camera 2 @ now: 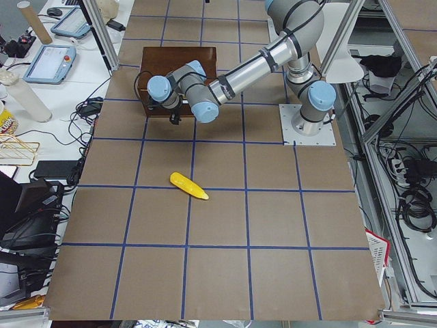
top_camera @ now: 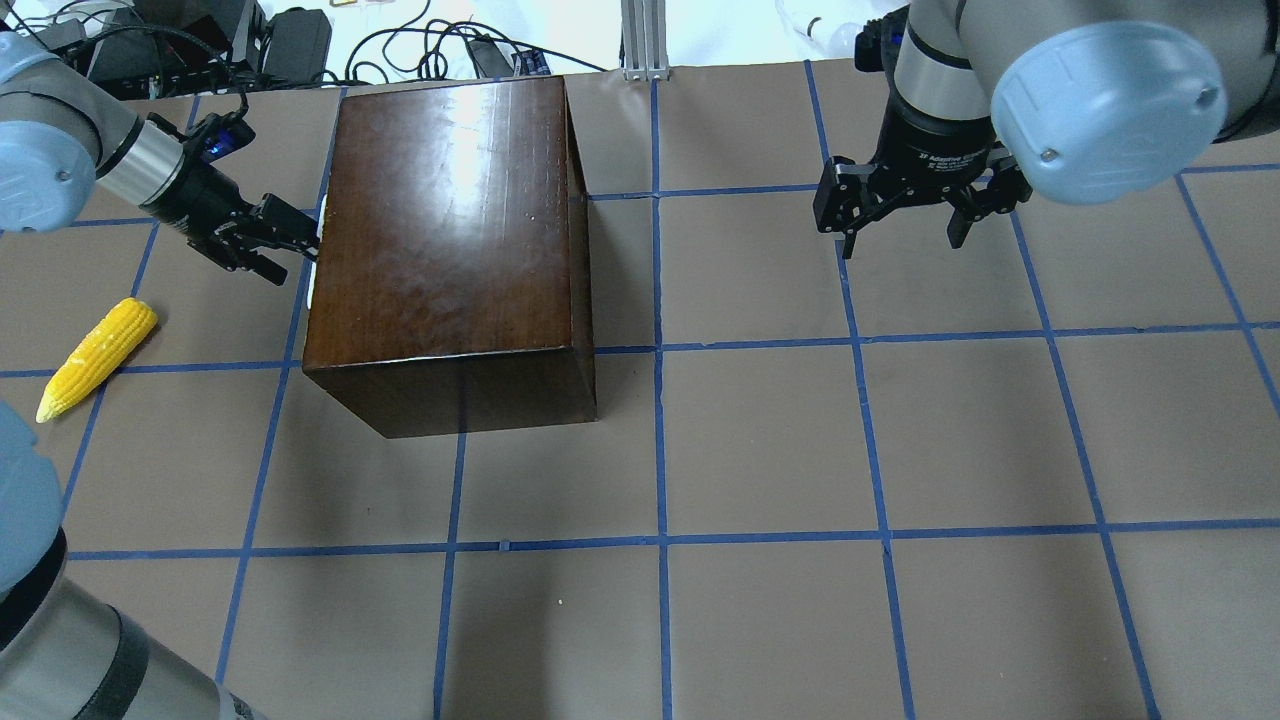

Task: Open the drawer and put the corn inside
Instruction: 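Lower the left gripper onto the white drawer handle and grasp it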

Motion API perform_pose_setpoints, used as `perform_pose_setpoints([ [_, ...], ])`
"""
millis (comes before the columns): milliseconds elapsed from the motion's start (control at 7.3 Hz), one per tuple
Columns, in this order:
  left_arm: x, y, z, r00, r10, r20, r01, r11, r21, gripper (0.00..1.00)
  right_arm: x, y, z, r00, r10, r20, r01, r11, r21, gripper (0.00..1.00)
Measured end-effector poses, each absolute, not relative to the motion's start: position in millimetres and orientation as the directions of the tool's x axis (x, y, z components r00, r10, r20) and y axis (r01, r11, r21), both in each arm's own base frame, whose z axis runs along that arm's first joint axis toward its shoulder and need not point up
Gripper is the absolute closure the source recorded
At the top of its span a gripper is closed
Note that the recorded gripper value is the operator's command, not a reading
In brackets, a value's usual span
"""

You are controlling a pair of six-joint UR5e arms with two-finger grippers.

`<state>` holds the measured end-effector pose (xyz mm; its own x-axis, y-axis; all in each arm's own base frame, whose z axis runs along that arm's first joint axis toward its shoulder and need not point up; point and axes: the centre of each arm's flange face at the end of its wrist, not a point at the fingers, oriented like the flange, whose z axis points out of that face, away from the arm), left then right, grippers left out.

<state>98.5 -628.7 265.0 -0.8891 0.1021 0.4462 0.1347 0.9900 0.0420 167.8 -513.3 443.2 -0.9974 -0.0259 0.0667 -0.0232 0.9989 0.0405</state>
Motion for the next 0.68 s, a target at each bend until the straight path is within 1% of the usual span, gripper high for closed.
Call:
perform_pose_setpoints([
  [685,114,-630,267,-0.903,0.107,0.416,0.138,0.989,0.046,0.00,168,-513,443,-0.997,-0.026,0.067,-0.023,0.999,0.040,0.00],
])
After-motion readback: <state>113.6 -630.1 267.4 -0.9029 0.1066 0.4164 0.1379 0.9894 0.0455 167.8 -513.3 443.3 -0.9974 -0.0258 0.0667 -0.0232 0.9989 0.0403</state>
